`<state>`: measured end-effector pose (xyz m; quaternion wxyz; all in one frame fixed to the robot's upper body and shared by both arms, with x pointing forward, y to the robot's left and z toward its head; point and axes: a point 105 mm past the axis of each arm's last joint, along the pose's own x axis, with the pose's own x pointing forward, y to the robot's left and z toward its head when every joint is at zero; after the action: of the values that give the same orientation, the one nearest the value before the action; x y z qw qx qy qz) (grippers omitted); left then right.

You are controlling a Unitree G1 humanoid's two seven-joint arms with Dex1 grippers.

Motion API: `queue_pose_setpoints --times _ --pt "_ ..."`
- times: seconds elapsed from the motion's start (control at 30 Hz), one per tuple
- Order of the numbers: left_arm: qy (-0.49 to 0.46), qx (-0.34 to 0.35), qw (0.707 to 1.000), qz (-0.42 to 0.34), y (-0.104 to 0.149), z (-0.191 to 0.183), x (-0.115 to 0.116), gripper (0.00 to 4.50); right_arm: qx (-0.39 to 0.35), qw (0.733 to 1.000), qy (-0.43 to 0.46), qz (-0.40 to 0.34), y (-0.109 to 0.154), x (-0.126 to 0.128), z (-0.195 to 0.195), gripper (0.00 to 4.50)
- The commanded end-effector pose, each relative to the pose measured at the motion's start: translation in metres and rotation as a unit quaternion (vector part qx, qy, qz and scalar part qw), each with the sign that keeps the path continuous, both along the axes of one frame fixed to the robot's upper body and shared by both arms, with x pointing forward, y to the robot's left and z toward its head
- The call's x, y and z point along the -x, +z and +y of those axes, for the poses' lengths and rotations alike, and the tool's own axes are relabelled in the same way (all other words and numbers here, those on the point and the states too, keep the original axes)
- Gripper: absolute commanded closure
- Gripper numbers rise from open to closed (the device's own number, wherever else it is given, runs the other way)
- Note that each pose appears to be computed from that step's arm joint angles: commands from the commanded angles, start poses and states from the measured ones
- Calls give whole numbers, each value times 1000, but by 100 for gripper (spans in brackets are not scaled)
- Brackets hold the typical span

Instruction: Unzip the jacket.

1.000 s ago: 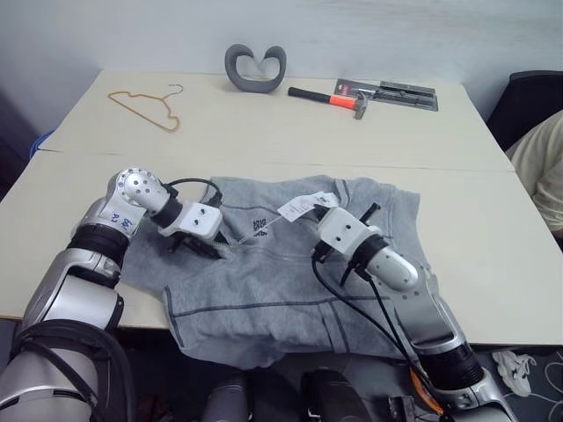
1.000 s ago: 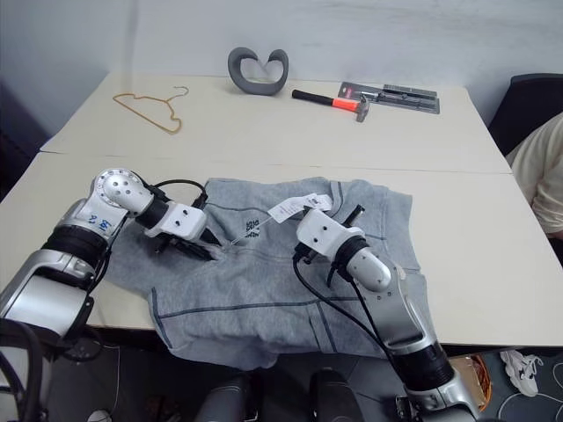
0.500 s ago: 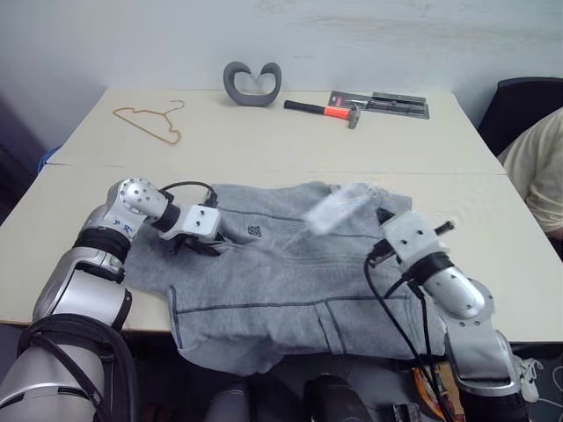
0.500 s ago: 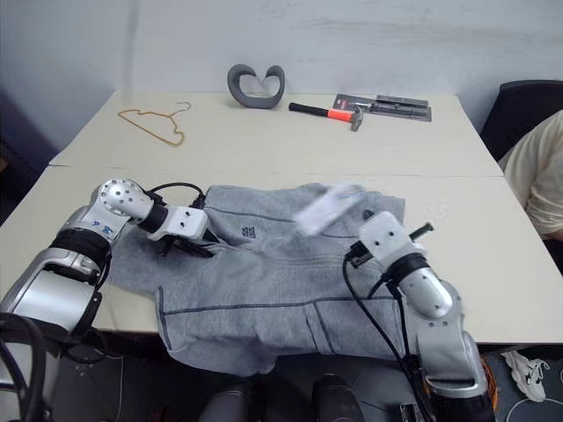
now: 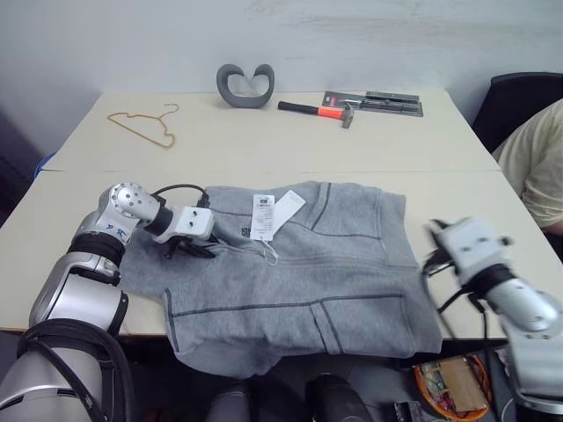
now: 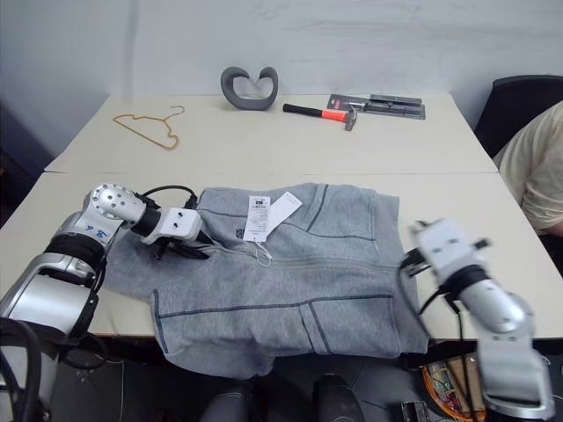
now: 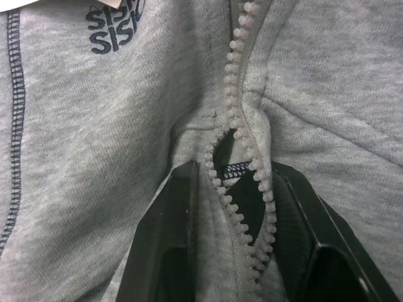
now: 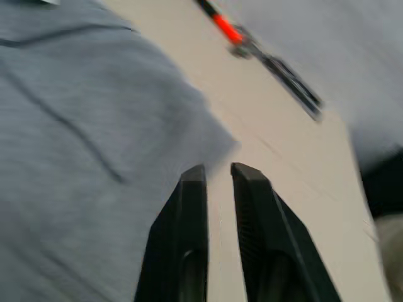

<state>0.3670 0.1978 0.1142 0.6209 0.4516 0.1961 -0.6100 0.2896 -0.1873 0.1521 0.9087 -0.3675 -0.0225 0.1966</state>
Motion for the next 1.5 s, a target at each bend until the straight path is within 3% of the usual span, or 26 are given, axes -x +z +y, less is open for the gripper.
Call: queue_pose_setpoints --times 0.03,0.07,0.3,0.43,0.9,1.03,1.17,1.3,1.5 --pt "26 -41 997 54 -28 17 12 296 59 994 77 -59 13 -10 43 252" --pt "25 -39 997 54 -27 16 12 296 74 991 91 -69 14 -16 53 222" --pt "15 -18 999 48 -16 8 9 296 260 928 232 -136 -9 -46 123 222" --pt "12 -4 999 45 -9 4 7 296 301 903 267 -154 -19 -56 136 222" --pt "9 3 999 40 -8 2 8 296 244 890 335 -192 -13 -71 212 222" --pt "8 4 999 38 -7 1 8 296 227 897 333 -180 -17 -75 216 312" --pt "9 4 999 37 -7 2 8 296 206 909 319 -173 -16 -78 212 438" --pt "10 4 999 38 -9 2 8 296 180 922 302 -165 -12 -81 207 445" --pt "6 4 999 40 -12 -2 8 296 47 964 225 -135 14 -79 172 445"
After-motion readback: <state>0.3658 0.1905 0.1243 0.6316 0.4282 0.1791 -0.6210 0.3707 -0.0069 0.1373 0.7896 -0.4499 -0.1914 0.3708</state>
